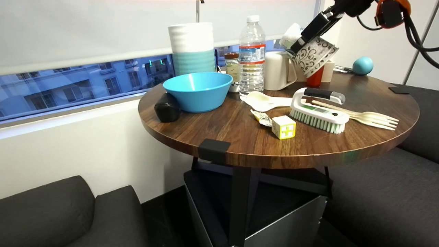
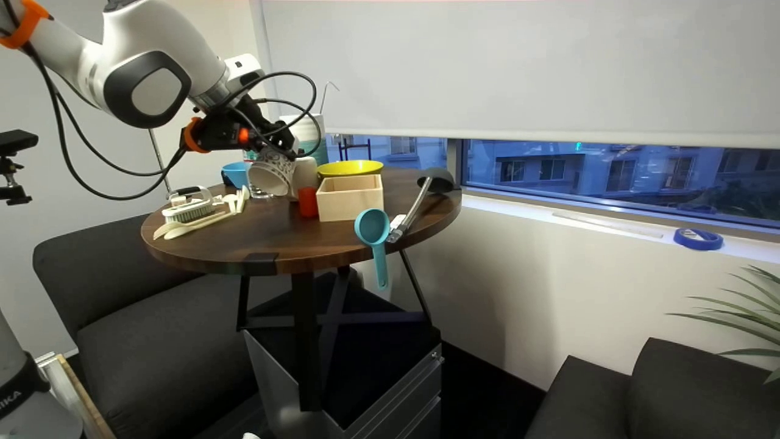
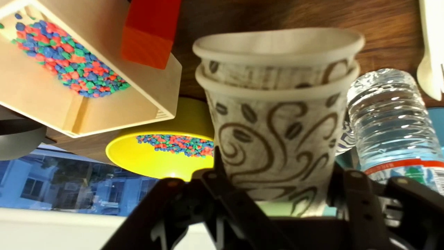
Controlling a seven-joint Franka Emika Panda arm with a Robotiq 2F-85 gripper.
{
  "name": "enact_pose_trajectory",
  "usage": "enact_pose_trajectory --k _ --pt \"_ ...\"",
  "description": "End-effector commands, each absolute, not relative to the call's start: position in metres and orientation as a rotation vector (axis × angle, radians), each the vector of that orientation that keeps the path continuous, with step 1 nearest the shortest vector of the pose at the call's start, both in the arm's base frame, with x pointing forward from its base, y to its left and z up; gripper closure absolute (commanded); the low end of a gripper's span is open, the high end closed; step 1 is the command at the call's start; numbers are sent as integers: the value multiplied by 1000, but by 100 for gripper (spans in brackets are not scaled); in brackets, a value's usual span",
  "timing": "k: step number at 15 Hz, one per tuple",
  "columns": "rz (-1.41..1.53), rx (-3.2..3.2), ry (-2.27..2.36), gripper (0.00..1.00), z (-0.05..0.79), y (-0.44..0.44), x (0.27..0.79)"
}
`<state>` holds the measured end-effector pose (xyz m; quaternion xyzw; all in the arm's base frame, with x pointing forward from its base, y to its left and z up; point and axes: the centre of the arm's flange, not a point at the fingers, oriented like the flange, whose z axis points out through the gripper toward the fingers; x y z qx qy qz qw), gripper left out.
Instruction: Pick up the paper cup on the left, put it in the other paper cup and then turn the paper cups over
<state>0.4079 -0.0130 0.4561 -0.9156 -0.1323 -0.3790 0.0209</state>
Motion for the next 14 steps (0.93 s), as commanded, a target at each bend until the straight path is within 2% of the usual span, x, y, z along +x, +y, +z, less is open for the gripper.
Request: enact_pose_trajectory --k 1,4,9,10,14 --pt "-1200 -2815 -350 30 435 -11 395" --pt "-1201 -2817 -324 16 432 -13 396" --pt "-1193 -2820 -323 9 427 -14 398" --pt "-1194 -2822 -322 1 427 -15 398" --pt "-1203 -2860 -328 0 448 -21 389"
